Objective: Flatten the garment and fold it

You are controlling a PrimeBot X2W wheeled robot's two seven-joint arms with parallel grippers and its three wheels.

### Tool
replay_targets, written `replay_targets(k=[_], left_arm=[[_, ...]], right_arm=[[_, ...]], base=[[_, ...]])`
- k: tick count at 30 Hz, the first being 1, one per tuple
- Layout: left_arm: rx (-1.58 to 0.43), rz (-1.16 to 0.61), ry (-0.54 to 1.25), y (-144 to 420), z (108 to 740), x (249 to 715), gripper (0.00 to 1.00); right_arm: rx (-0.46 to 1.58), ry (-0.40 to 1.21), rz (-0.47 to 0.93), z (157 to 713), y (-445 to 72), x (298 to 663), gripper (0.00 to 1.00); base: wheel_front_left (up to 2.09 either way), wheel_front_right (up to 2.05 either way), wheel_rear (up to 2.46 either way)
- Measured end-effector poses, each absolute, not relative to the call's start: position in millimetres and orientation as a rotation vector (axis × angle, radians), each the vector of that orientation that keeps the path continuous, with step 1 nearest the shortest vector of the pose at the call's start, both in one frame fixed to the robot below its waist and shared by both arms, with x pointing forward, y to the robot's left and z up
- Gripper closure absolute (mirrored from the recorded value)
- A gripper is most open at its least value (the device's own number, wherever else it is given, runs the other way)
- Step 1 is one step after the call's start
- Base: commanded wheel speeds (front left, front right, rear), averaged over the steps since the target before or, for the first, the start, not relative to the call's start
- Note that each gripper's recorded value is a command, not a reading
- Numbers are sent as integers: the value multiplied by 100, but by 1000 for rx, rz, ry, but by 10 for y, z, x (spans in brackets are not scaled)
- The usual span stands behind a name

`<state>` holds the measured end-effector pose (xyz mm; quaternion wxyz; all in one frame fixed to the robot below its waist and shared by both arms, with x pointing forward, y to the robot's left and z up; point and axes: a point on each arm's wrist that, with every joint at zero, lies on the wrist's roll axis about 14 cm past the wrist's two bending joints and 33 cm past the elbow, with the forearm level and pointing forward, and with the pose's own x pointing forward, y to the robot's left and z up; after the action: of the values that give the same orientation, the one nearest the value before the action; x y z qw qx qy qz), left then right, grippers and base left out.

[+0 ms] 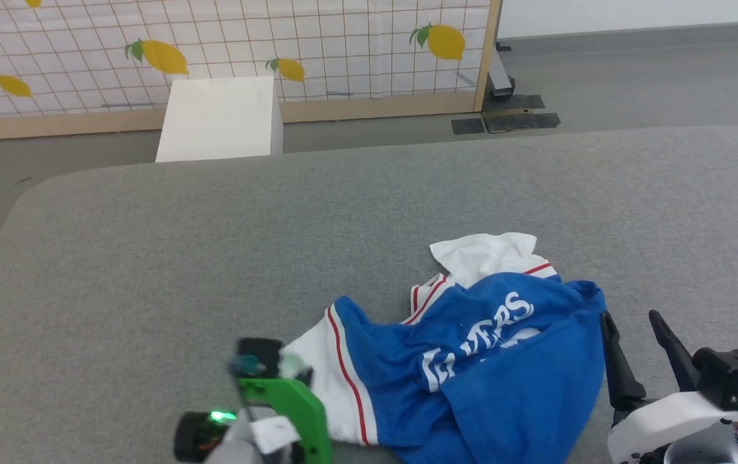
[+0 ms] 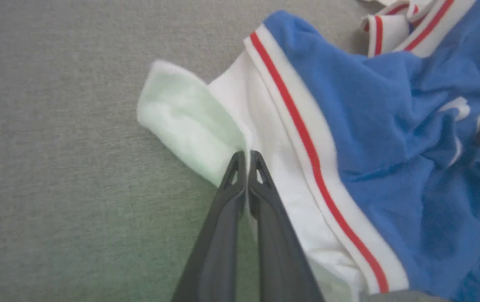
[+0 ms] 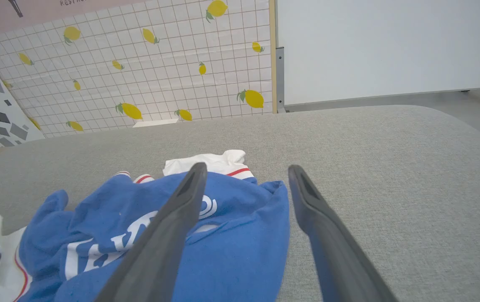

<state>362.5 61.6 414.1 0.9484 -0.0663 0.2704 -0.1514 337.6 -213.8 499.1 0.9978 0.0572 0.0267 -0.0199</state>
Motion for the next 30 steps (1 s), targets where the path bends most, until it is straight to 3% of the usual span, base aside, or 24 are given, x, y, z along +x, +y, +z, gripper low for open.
replay_targets(k=[9, 19, 20, 21, 22, 26, 30], left_arm=[[-250, 35, 306, 1640, 4515, 3902, 100], [-315, 268, 491, 2254, 3953, 3377, 100], [-326, 277, 488, 2267, 3948, 3361, 65], [-336, 279, 467, 2271, 3978, 3373, 6], [-358, 277, 433, 2262, 4031, 3400, 0], [-388, 246, 180, 2251, 4430, 3568, 0], [-357, 211, 57, 2233, 4647, 3677, 0]], right_arm=[[114, 57, -21, 4981, -2084, 3441, 0], [115, 83, 24, 4945, -1941, 3567, 0], [115, 92, 27, 4930, -1931, 3581, 0], [114, 98, 29, 4921, -1926, 3595, 0], [111, 102, 34, 4920, -1911, 3621, 0], [93, 74, 59, 5064, -1835, 3904, 0], [76, 101, 73, 5073, -1781, 4209, 0]], base=[[0, 0, 0], [0, 0, 0], [0, 0, 0], [0, 0, 0], [0, 0, 0], [0, 0, 0], [0, 0, 0]])
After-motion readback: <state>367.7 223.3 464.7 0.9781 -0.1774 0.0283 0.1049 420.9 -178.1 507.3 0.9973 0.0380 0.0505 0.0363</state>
